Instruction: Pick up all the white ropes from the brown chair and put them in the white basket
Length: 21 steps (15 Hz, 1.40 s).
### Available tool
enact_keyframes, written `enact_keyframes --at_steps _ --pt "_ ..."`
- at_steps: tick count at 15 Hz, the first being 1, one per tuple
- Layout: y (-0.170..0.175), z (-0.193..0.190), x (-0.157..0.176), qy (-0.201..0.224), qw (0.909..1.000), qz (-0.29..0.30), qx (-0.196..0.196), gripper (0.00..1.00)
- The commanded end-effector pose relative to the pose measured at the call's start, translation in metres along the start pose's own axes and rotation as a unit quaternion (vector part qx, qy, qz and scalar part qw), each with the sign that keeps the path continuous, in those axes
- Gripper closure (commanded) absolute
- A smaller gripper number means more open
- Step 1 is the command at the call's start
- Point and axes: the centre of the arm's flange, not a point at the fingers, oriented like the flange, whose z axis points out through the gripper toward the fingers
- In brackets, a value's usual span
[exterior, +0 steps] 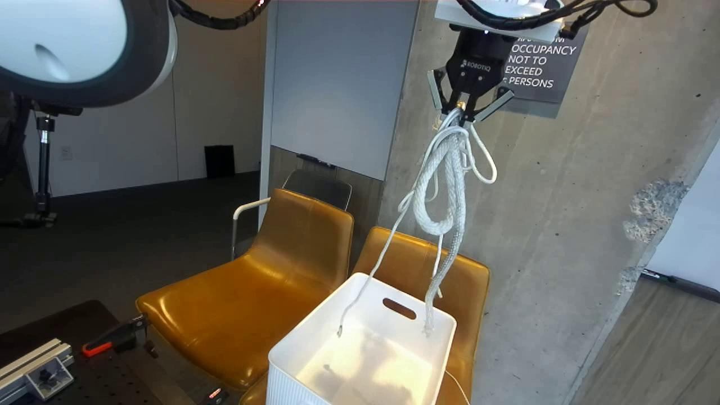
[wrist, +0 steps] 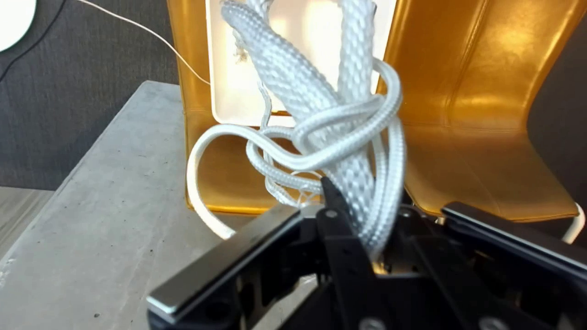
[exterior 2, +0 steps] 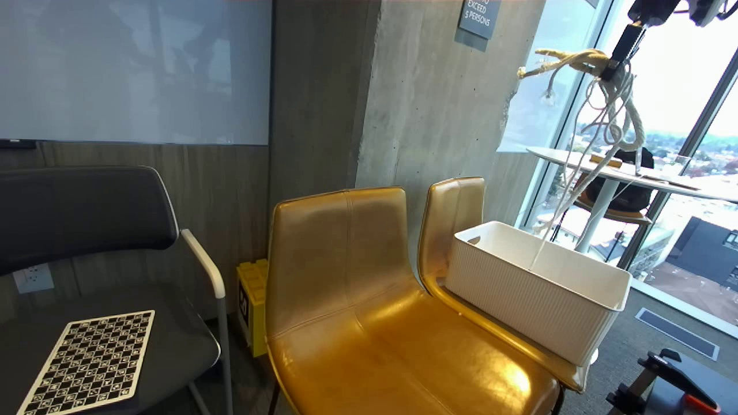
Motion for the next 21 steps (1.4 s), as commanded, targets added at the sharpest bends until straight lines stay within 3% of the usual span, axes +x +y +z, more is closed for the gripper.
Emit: enact_keyframes --at_steps 1,5,13,19,20,21 --pt "0.018 -0.017 0.033 -0.026 0.9993 -0.012 0.024 0.96" --pt "-0.003 -0.002 0.028 -0.053 0.9974 -0.021 0.044 0.96" --pt "-0.004 0.06 0.011 -0.098 0.9929 -0.016 0.065 0.96" --pt "-0.006 0.1 0.007 -0.106 0.9922 -0.017 0.064 0.96" --pt "-0.007 0.104 0.01 -0.108 0.9918 -0.016 0.066 0.92" --pt "-0.007 0.106 0.012 -0.111 0.9914 -0.015 0.068 0.59"
